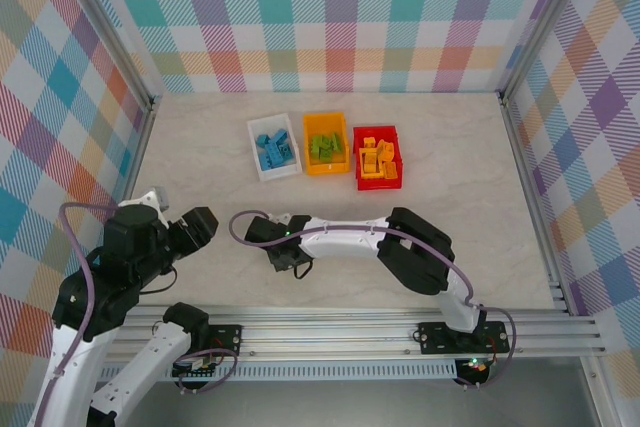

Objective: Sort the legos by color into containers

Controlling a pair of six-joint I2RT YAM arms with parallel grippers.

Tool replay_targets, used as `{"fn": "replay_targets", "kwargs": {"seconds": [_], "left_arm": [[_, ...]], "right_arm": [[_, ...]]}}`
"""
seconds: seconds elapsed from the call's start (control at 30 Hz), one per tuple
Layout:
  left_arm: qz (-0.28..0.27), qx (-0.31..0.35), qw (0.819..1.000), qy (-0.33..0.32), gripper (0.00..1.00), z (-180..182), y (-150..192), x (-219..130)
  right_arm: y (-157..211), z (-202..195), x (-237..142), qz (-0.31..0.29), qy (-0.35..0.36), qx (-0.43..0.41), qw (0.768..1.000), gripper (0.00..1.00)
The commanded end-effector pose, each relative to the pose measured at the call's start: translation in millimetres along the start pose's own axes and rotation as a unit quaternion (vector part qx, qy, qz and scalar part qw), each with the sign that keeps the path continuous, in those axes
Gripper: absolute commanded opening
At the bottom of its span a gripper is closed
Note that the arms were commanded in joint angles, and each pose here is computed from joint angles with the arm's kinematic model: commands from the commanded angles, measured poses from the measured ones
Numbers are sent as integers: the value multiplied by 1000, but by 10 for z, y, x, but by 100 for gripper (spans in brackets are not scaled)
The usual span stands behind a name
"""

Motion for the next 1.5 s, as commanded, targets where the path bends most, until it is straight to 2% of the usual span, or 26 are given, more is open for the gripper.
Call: {"fn": "replay_targets", "kwargs": {"seconds": [0.0,0.1,0.2,0.37,0.5,0.67,0.8,1.03,1.17,1.27,1.47], "left_arm": [[4,-4,1000,5,72,-16,2,0],[10,-8,1000,24,73,-75,8,33],[23,-16,997,72,76,-258,-31,94],[49,-35,990,130,76,-555,-155,269],[64,-51,982,169,77,-767,-266,435],[98,-55,980,165,78,-859,-293,664],[111,-55,982,144,78,-813,-250,766],[128,-59,982,124,78,-729,-146,859],[134,-60,982,118,78,-696,-102,883],[140,-58,982,113,78,-667,-54,913],[170,-60,981,65,78,-518,96,996]], "right_arm": [[-106,-119,-211,-29,19,4,999,35],[-196,-279,-476,-63,33,3,997,30],[-354,-495,-768,-91,37,8,995,29],[-837,-893,-993,-116,29,36,992,29],[-1380,-1184,-897,-104,21,72,992,29],[-2012,-1436,-658,-90,33,112,989,30],[-2324,-1570,-425,-67,38,144,987,32],[-2561,-1563,-122,-55,41,153,986,36],[-2600,-1537,-114,-53,37,152,986,51],[-2625,-1505,-243,-64,28,149,986,58],[-2692,-1300,-872,-126,4,114,985,56]]}}
Point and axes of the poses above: each hand's point on the last joint's axis, 136 mm out from that joint toward the fingers, its own x axis out along the fingers, its own z axis along the line the jaws close on, y = z × x, the point moved 4 cm from there along -x, back along the fingers, and after that the axes turned 9 degrees about x, right-handed, at the moved point
